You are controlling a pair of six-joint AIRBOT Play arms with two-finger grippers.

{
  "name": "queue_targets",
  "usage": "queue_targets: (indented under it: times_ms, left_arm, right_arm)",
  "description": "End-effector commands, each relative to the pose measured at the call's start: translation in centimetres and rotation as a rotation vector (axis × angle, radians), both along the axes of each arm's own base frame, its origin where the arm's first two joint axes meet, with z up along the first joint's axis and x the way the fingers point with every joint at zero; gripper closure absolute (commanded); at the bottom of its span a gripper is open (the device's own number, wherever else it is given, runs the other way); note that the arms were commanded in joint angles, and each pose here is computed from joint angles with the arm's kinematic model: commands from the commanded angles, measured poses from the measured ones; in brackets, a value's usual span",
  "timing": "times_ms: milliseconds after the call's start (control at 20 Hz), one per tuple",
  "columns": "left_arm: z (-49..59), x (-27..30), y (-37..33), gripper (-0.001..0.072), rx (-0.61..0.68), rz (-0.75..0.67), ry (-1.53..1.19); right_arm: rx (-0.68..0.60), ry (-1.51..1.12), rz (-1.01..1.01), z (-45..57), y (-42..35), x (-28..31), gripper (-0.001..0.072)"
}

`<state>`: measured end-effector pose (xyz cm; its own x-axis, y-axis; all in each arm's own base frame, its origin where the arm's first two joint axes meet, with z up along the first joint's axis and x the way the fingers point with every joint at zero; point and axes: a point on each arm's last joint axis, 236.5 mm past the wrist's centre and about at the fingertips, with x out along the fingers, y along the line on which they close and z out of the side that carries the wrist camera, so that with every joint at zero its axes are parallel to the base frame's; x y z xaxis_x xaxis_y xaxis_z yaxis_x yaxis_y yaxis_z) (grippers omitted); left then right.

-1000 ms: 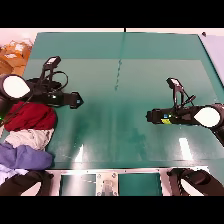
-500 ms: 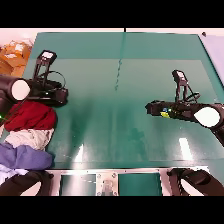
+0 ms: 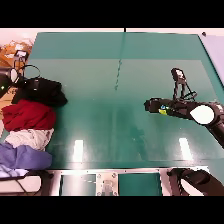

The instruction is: Fold the shirts.

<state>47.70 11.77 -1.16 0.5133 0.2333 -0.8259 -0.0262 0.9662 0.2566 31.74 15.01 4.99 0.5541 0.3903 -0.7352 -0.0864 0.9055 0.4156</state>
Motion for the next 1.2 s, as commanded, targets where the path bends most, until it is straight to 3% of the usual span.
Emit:
queue_targets:
  times_ms: [0, 250, 350, 550, 700, 800, 950, 1150]
  left_arm:
    - [-6.7, 1.4, 0.5, -0.0006, -0.186, 0.048, 0.091]
    - [-11.2, 0.4, -1.8, 0.0016, -0.286, 0.019, 0.19]
    - [-11.3, 0.0, -2.0, 0.0685, -0.287, 0.005, 0.215]
    - [-6.7, 0.7, -4.1, 0.0681, -0.376, -0.017, 0.237]
    - [4.7, 4.9, -8.1, 0.0681, -0.448, -0.112, 0.031]
    - [12.3, 5.7, -11.7, 0.0681, -0.424, -0.212, -0.084]
    - [19.9, 3.8, -19.3, 0.0681, -0.448, -0.345, -0.168]
    - [20.0, -2.2, -32.5, 0.0681, -0.587, -0.535, -0.022]
  right_arm:
    - [-0.006, 0.02, -0.001, -0.8, 0.1, 0.2, 0.0633]
    - [-0.011, 0.046, -0.001, -1.7, 0.2, 0.3, 0.0633]
    - [-0.011, 0.047, -0.001, -1.8, 0.2, 0.3, 0.0634]
    - [-0.006, 0.057, 0.002, -1.7, 0.3, 0.1, 0.0646]
    - [-0.006, 0.06, -0.003, -1.0, 0.0, 0.2, 0.0646]
    - [-0.011, 0.077, -0.016, -0.2, -1.0, 0.3, 0.0701]
    - [-0.042, 0.077, -0.033, 1.5, -3.5, 1.0, 0.07]
    - [-0.05, 0.069, -0.125, 3.0, -7.5, 2.1, 0.0701]
